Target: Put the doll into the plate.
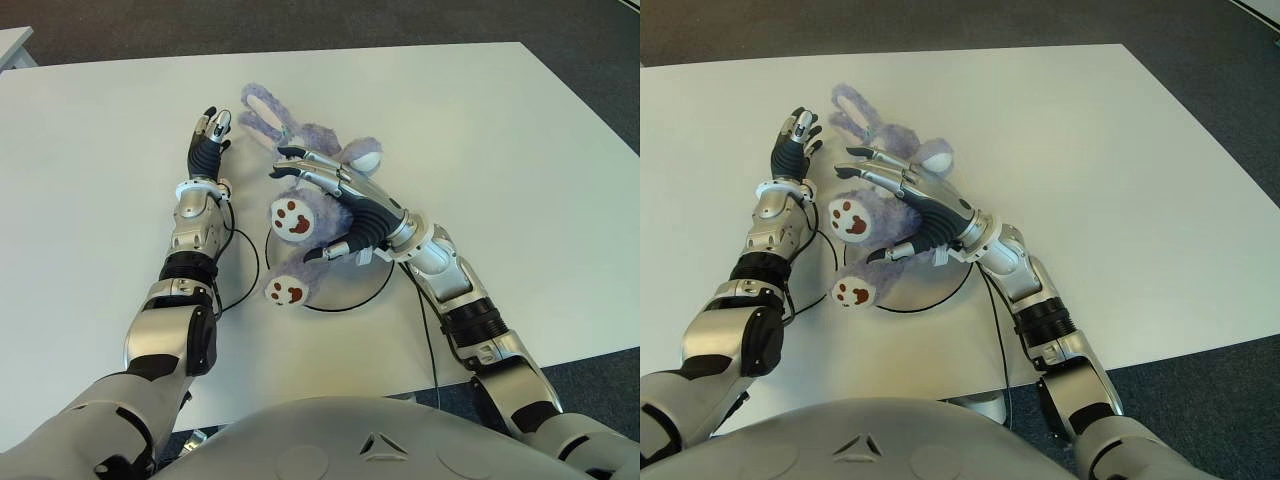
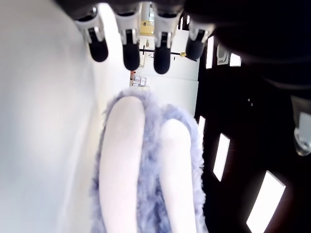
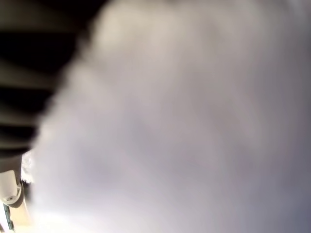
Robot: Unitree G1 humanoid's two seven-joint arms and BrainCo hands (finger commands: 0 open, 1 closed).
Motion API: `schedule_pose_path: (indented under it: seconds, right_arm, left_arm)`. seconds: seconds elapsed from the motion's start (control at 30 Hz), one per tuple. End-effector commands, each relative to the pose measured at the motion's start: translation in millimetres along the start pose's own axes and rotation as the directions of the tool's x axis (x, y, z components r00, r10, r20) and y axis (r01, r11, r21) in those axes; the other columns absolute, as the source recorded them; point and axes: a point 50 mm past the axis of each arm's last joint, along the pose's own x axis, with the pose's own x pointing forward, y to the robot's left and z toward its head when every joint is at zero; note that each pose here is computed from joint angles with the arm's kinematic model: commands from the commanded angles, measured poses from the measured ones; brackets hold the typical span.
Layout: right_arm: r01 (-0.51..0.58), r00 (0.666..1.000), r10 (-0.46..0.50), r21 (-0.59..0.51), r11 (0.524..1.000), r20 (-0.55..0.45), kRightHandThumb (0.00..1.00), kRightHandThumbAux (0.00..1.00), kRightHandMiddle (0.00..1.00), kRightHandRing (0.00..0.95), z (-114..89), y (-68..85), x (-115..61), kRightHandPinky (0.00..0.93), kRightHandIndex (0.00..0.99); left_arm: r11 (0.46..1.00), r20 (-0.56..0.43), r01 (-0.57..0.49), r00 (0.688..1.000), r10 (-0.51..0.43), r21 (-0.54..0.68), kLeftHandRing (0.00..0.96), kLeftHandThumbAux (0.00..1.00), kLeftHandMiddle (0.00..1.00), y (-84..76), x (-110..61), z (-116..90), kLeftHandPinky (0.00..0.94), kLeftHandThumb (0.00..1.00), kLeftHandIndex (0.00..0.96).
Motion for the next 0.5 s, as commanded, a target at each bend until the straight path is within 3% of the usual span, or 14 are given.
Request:
schedule_pose_path:
  seconds: [0.03,0.33,0.5]
  right_arm:
    - [-0.018,0.998,0.019,0.02,1.0,-0.057,0.156,0.478,0.0,0.0,-4.8,6.5,-6.6,0.0,0.0]
    - [0.023,0.999,-0.02,0.085,0.996,-0.041,0.154,0.467,0.0,0.0,-3.3,5.7,-5.9,0.0,0.0]
    - [0.032,0.999,-0.029,0.129,0.991,-0.022,0.143,0.446,0.0,0.0,-1.8,2.3,-3.6,0.0,0.0]
  left_arm:
    - [1.0,-0.061,-0.007,0.998,0.007,0.012,0.111,0.414,0.135,4.9,-5.0,-13.1,0.031,0.0,0.0]
    - [1.0,-0.062,-0.005,0.998,0.004,-0.016,0.098,0.409,0.13,4.9,-5.4,-14.5,0.0,0.0,0.0]
    - [1.0,-0.058,-0.002,0.998,0.001,-0.031,0.109,0.404,0.136,5.0,-5.8,-15.1,0.034,0.0,0.0]
